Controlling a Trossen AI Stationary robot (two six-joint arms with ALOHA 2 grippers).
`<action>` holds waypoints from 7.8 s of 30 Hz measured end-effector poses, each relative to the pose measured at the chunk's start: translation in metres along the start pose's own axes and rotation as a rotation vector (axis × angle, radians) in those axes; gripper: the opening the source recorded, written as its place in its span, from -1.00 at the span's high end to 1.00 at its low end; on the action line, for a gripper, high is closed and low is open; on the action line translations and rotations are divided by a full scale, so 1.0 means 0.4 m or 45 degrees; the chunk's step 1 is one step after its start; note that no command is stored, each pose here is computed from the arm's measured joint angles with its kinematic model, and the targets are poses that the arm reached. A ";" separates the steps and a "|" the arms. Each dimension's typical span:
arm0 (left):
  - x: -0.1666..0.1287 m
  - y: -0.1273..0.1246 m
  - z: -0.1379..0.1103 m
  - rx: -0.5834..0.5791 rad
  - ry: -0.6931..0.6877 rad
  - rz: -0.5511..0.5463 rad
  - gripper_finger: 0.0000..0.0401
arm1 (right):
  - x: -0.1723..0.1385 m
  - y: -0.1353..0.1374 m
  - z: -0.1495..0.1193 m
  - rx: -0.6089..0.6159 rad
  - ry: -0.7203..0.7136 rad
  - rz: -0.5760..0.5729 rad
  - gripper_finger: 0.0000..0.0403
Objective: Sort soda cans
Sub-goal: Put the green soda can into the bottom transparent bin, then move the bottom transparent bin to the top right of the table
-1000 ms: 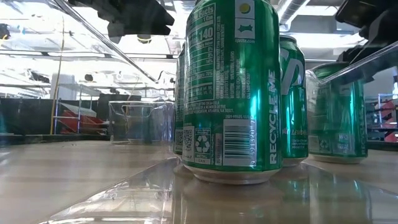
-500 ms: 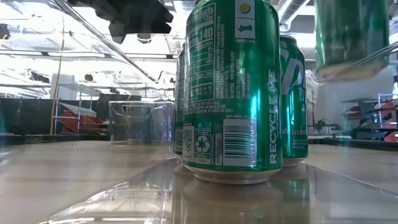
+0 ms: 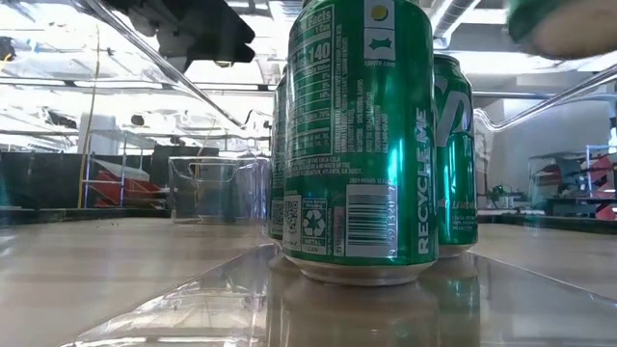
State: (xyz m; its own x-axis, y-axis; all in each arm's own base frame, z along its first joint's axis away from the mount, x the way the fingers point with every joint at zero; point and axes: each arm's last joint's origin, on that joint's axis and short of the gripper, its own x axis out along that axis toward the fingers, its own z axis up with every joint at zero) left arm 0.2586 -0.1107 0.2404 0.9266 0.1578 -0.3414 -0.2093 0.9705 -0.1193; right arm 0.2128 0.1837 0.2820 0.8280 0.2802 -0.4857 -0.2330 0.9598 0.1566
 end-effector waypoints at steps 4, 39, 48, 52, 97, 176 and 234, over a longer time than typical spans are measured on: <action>-0.005 -0.009 -0.008 -0.041 0.038 -0.049 0.37 | 0.048 0.003 -0.011 -0.040 0.029 0.041 -0.35; -0.046 -0.051 -0.041 -0.110 0.079 -0.042 0.37 | 0.190 -0.046 -0.039 -0.114 0.046 -0.058 -0.87; -0.111 -0.109 -0.098 -0.161 0.203 -0.118 0.37 | 0.054 -0.021 -0.043 0.087 0.107 -0.195 -0.86; -0.117 -0.146 -0.145 -0.157 0.222 -0.116 0.37 | 0.030 0.009 -0.124 0.164 0.077 -0.309 -0.81; 0.197 -0.031 -0.215 -0.071 0.257 -0.091 0.37 | 0.287 -0.015 -0.368 0.413 -0.077 -0.317 0.97; 0.100 -0.053 -0.009 0.242 0.366 0.269 0.94 | 0.155 0.170 -0.405 0.532 -0.329 -0.442 1.00; -0.011 -0.037 -0.190 0.048 0.350 0.548 0.95 | 0.134 -0.126 -0.385 0.406 0.135 -1.269 1.00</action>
State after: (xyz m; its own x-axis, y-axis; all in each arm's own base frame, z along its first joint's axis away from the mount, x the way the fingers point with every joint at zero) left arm 0.2337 -0.1398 0.1729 0.6415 0.4958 -0.5853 -0.5375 0.8350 0.1182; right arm 0.1903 0.1530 0.1156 0.5186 -0.6192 -0.5896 0.6870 0.7123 -0.1438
